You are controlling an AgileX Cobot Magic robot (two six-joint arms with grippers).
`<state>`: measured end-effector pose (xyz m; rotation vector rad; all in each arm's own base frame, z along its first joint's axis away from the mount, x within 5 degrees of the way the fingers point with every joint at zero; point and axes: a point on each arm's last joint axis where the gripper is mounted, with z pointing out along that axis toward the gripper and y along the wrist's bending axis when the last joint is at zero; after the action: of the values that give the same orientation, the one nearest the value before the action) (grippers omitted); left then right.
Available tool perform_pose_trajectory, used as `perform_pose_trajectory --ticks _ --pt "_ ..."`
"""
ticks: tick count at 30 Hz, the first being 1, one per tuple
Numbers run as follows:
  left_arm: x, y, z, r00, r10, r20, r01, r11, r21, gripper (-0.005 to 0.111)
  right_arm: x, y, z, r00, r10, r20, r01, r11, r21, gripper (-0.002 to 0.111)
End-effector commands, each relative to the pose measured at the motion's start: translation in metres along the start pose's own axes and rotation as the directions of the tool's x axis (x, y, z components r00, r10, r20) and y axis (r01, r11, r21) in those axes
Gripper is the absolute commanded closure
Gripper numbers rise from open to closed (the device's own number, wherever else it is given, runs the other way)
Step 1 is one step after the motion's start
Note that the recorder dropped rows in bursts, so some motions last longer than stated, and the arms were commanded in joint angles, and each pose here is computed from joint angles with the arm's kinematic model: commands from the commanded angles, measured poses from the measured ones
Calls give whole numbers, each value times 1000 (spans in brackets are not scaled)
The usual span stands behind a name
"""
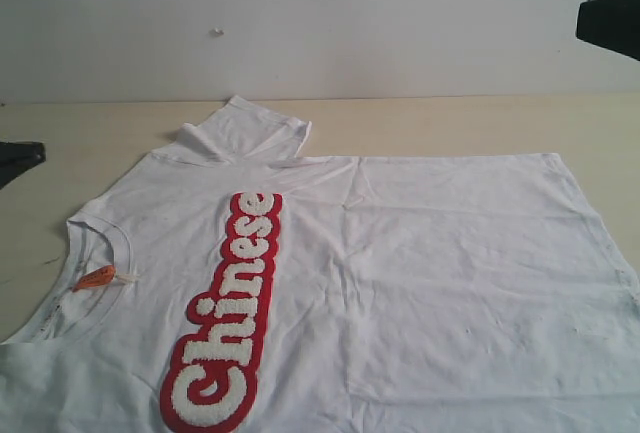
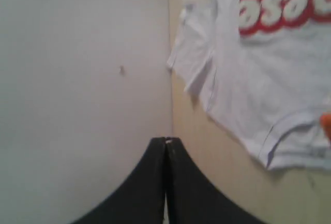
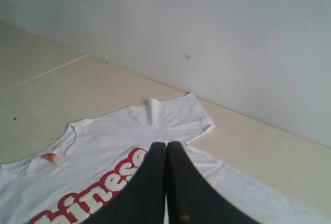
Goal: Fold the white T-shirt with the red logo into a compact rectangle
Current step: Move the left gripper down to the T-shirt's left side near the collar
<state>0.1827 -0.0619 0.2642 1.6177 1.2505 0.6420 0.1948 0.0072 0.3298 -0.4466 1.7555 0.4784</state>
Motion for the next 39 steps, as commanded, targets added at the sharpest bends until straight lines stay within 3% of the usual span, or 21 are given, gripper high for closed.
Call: perform_pose_trajectory --ticks 1,3,5,7,10,11,12,13,14,15,17,21,23,25,28,30,31,34,35,39 --pt "16 1 -3 962 103 -253 -118 992 -44 107 -4 0 -1 1000 1 26 -1 1000 -3 108" --pt "20 4 -5 940 102 -326 -129 990 -62 107 -5 0 -1 999 7 34 -7 1000 -3 108" --pt "21 3 -6 939 43 -340 -71 995 -71 107 -5 0 -1 999 10 37 -10 1000 -3 108" --pt "16 1 -4 957 -7 -289 -12 998 -66 107 -5 1 -1 999 10 37 -9 1000 -10 108" --pt "3 -3 -2 975 -180 -134 174 983 -51 107 -5 1 -1 999 10 37 -9 1000 -10 108" --pt "-9 -3 -1 941 -340 2 340 940 -24 107 -5 1 -1 999 10 37 -9 1000 -10 108" --pt "-16 -2 -1 903 -423 71 424 906 1 107 -5 1 -1 999 10 37 -9 1000 -10 108" --pt "-29 -1 -3 804 -560 198 556 827 80 107 -5 1 -1 999 10 37 -9 1000 -10 108" --pt "-35 0 -4 739 -628 244 617 776 132 107 -5 1 -1 999 10 37 -9 1000 -10 108" --pt "-43 0 -7 626 -725 289 693 686 222 107 -5 1 -1 999 10 37 -9 1000 -10 108" --pt "-47 0 -9 528 -798 292 743 600 296 107 -5 1 -1 999 10 37 -9 1000 -10 108" --pt "-48 -1 -9 501 -819 278 759 571 313 107 -5 1 -1 999 10 37 -9 1000 -10 108" --pt "-45 -1 -8 439 -856 274 807 510 299 107 -5 1 -1 999 10 37 -9 1000 -10 108" --pt "-38 -9 -6 510 -800 315 792 580 192 107 -5 1 -1 999 10 37 -9 1000 -12 108" --pt "-26 -33 -3 728 -634 261 657 754 1 107 -5 1 -1 999 10 37 -9 1000 -12 108" --pt "-26 -37 -1 785 -590 190 602 799 -5 107 -5 1 -1 999 10 37 -9 1000 -12 108" --pt "-27 -41 0 846 -519 118 518 854 41 107 -5 1 -1 999 10 37 -9 1000 -12 108" --pt "-22 -47 -1 909 -406 -92 416 885 209 107 -5 1 -1 999 10 37 -9 1000 -12 108" --pt "-18 -49 -5 923 -336 -184 379 873 306 107 -5 1 -1 999 10 37 -9 1000 -12 108" --pt "-13 -48 -18 893 -286 -348 427 784 451 107 -5 1 -1 999 10 37 -9 1000 -12 108"
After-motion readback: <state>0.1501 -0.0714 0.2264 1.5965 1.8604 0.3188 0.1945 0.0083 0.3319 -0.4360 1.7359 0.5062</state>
